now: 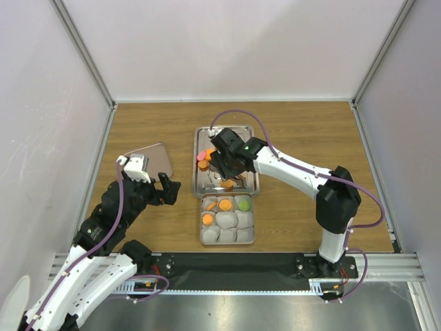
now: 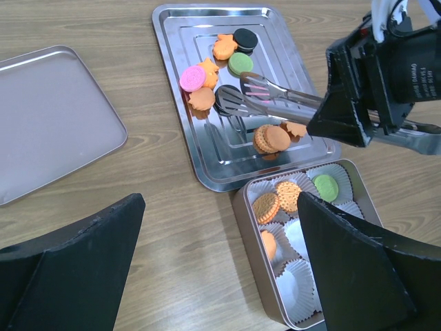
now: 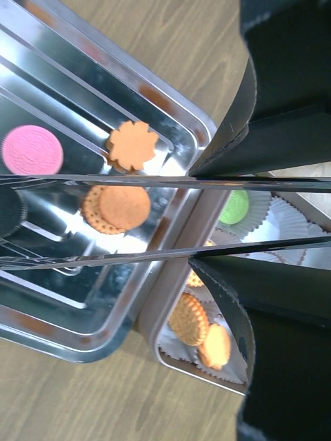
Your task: Pack the cookies
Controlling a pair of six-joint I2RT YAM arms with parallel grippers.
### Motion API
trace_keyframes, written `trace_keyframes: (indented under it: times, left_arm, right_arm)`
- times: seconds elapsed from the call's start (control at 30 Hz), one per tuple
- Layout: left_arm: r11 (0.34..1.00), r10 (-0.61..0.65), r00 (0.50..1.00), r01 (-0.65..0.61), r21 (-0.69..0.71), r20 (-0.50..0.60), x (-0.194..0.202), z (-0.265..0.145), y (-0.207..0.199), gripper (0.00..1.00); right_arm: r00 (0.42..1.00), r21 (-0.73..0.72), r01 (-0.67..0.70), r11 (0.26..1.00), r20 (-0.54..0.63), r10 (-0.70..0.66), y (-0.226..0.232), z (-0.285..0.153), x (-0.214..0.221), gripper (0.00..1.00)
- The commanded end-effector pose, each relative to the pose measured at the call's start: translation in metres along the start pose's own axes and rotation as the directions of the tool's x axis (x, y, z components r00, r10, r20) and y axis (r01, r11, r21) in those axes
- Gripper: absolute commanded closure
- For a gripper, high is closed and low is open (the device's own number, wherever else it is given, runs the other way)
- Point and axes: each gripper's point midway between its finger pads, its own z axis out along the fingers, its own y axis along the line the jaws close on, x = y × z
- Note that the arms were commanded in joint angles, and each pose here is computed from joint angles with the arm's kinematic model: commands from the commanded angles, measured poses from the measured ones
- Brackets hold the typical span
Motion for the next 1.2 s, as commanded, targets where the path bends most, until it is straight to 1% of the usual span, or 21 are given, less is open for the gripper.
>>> trace_keyframes:
  times: [0.0,0.27,0.6,0.77,0.8,0.93,1.17]
  left_arm:
    - [1.000,-0.007,1.000,0.007,0.002,0.015,-0.004,0.001,-0.002,0.00]
    - [1.000,-0.006,1.000,0.006,0.002,0.013,-0.004,0.001,-0.002,0.00]
    - [1.000,-0.006,1.000,0.006,0.004,0.014,-0.004,0.001,-0.002,0.00]
    - [1.000,-0.008,1.000,0.007,0.003,0.013,-0.003,0.001,-0.002,0.00]
    - [1.000,-0.006,1.000,0.006,0.002,0.014,-0.004,0.001,-0.002,0.00]
    - [1.000,-0.006,1.000,0.006,0.003,0.012,-0.004,0.002,-0.002,0.00]
    - [1.000,-0.008,1.000,0.007,0.002,0.014,-0.004,0.001,-0.002,0.00]
  right_arm:
    - [0.999,0.035,0.018,0.999,0.041,-0.019,-0.004,0.002,-0.018,0.47]
    - [0.999,0.061,0.042,0.997,0.012,-0.043,-0.006,0.013,-0.016,0.45]
    - [0.998,0.066,0.061,0.996,-0.008,-0.061,-0.004,0.022,-0.014,0.46]
    - [0.998,0.058,0.067,0.996,-0.011,-0.067,-0.001,0.021,-0.013,0.50]
    - [0.998,0.058,0.068,0.996,-0.014,-0.067,-0.001,0.021,-0.012,0.53]
    - [0.997,0.061,0.072,0.996,-0.019,-0.071,-0.003,0.019,-0.010,0.57]
    - [0.998,0.060,0.059,0.996,0.006,-0.060,-0.005,0.003,-0.015,0.59]
